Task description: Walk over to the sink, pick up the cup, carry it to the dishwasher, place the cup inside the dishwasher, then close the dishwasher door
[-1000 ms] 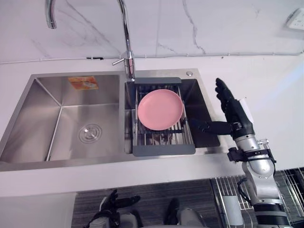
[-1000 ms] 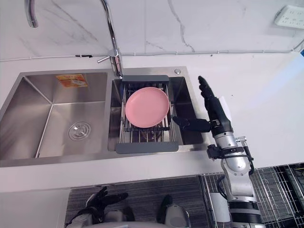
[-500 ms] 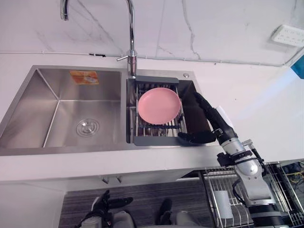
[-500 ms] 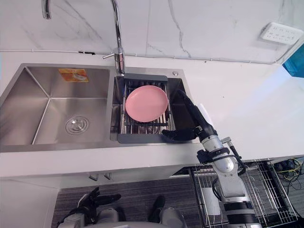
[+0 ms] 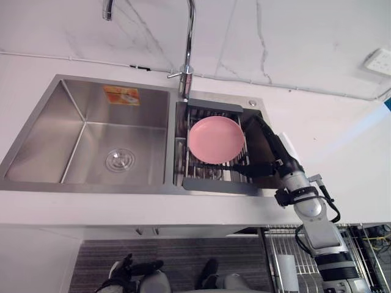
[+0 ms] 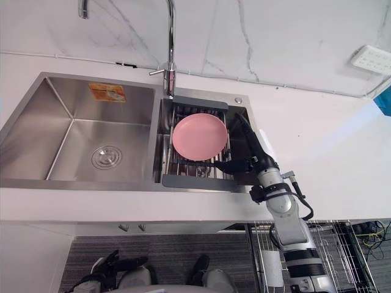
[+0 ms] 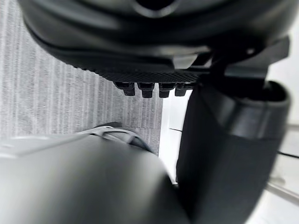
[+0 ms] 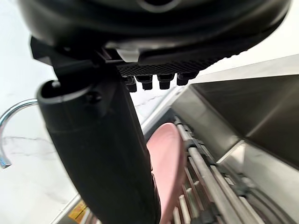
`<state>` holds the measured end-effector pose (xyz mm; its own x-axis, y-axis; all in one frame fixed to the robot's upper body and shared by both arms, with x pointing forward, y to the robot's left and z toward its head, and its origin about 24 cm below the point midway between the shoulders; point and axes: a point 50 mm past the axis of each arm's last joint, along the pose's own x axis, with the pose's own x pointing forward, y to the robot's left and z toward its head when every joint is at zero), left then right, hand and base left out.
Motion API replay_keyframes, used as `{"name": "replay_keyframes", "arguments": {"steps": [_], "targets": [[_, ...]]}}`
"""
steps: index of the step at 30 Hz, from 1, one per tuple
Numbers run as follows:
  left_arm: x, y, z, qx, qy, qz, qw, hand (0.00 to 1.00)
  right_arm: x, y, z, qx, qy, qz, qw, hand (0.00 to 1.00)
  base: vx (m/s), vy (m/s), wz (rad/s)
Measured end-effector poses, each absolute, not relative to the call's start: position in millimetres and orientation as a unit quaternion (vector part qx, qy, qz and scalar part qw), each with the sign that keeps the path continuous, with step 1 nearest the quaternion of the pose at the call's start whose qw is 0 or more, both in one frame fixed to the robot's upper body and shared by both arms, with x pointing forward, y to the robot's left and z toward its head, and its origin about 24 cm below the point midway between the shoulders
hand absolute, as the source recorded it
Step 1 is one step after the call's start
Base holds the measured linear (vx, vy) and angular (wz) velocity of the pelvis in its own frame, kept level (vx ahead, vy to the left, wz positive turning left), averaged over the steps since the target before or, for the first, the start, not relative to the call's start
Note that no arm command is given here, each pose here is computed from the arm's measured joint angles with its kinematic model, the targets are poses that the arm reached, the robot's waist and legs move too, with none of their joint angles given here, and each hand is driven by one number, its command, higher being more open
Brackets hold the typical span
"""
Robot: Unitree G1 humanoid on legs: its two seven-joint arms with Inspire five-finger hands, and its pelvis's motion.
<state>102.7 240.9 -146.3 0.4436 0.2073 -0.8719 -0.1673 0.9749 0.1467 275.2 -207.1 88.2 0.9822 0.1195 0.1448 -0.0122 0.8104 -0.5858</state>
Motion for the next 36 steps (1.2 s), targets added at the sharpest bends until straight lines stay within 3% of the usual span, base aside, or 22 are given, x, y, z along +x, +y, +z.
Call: {"name": "replay_keyframes", "arguments": {"steps": [19, 36], "targets": [[100.5, 243.7, -144.8, 0.009, 0.515, 0.115, 0.849, 1.00, 285.8, -214.2, 74.9, -0.354, -0.026, 0.022, 0.935, 1.00, -0.01, 0.006, 0.05], [100.5, 243.3, -143.5, 0.010, 0.513, 0.109, 0.852, 1.00, 298.4, -212.1, 69.2, -0.455, -0.006, 0.023, 0.890, 1.00, 0.00, 0.018, 0.03]]}}
